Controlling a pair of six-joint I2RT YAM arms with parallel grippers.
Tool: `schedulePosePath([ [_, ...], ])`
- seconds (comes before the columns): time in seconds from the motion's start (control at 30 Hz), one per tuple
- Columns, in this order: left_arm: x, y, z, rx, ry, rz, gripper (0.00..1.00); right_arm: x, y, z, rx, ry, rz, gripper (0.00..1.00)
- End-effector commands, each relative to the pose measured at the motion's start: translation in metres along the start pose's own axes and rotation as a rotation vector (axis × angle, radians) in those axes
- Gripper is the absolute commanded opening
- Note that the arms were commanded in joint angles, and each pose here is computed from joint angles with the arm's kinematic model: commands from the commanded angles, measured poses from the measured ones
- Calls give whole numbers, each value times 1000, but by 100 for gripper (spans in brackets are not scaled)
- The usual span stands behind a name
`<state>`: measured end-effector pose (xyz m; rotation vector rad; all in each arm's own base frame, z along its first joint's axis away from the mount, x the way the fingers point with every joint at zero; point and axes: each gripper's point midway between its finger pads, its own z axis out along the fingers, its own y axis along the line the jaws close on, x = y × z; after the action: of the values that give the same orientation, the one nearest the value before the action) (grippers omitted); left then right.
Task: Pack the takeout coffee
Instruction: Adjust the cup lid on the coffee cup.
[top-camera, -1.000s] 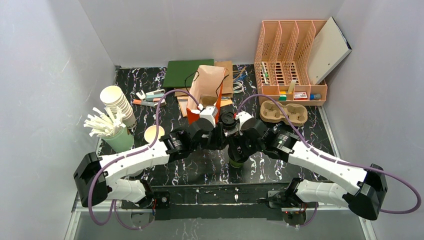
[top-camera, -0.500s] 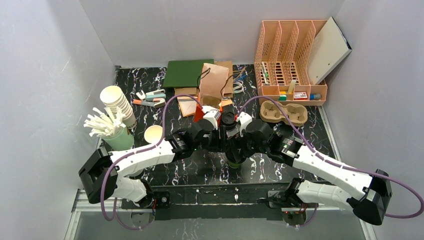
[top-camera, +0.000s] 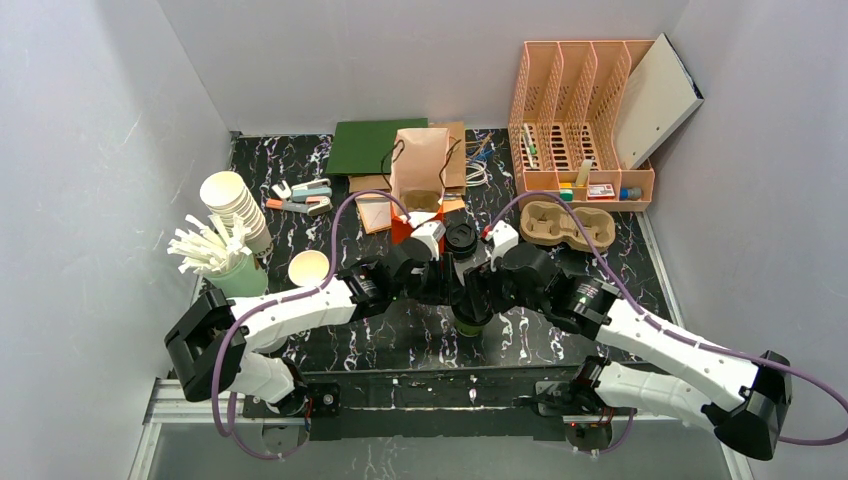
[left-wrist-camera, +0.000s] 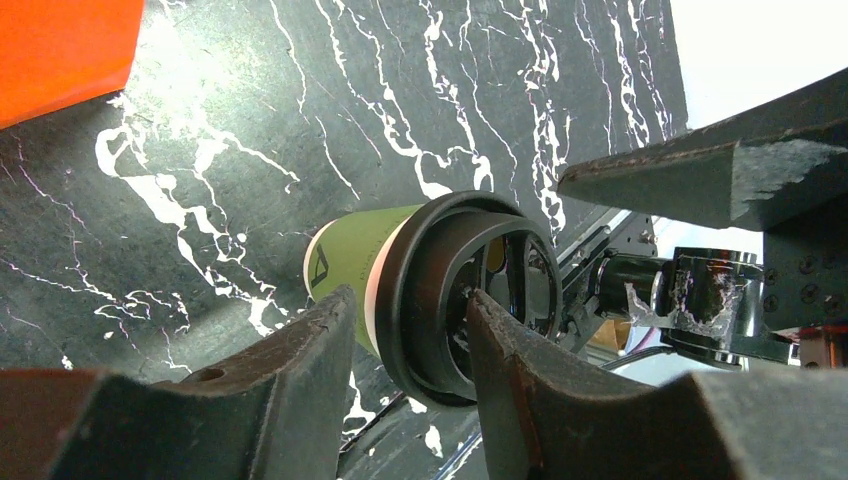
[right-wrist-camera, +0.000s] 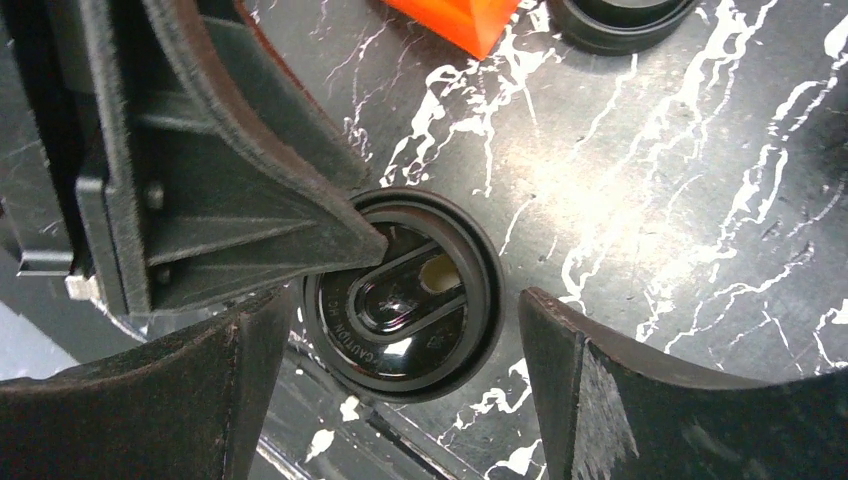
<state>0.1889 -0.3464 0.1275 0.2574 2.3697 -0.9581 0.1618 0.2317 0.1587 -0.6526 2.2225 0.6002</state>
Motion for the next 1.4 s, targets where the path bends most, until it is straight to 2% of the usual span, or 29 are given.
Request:
schedulePosePath([
  [0.0,15,27,1,-111,58,16,42,-31,-10,-12,91,-98,89,92],
  [0.1,11,21,-2,-94,49,15,42,-29,-20,-19,175,-73,170,87],
  [0.27,-4,4,-15,-43,9,16,44,-2,-30,-27,267,22,319,79],
  [0.6,-22,-24,-37,41,-26,18,49,14,-12,-29,171,32,514,58],
  [0.87,-25,-31,-34,78,-36,16,38,23,-3,-20,135,25,708,42],
  [1.07,-20,-28,-20,72,-20,16,36,24,2,-13,84,-6,784,37],
  [1.37,-10,-14,-7,25,10,29,34,24,-4,-18,112,-25,789,33],
])
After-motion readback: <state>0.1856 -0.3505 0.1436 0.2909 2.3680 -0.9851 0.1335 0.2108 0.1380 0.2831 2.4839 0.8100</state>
